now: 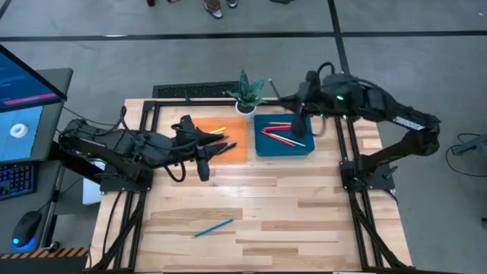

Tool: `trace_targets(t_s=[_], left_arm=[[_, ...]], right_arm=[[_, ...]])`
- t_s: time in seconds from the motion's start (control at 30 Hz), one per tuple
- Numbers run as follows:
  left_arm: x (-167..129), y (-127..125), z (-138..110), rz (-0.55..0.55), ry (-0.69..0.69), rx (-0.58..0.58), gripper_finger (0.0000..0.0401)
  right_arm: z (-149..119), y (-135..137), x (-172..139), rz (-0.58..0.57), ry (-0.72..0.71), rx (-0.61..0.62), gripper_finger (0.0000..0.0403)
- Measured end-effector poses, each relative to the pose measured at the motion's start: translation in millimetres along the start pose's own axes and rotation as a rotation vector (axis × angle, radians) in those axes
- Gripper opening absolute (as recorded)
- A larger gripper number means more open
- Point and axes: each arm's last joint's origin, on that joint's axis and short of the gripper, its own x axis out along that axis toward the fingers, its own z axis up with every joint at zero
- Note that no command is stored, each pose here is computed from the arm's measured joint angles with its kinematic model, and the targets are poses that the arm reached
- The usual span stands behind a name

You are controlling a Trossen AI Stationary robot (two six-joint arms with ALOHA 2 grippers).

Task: Sort pens & pencils
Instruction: Put the green pencil into the blue bin

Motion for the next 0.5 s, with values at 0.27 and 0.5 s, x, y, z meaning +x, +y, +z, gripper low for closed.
trace_targets(t_s=[0.27,0.5], left_arm=[[-4,6,-7,0.038,0.067,-0.032,0.0101],[-4,8,-12,0.059,0.110,-0.031,0.0100]], right_arm=[[-95,-45,64,-0.065,0.476,-0.065,0.0023],[-199,-58,122,-0.028,0.690,-0.010,0.0025]])
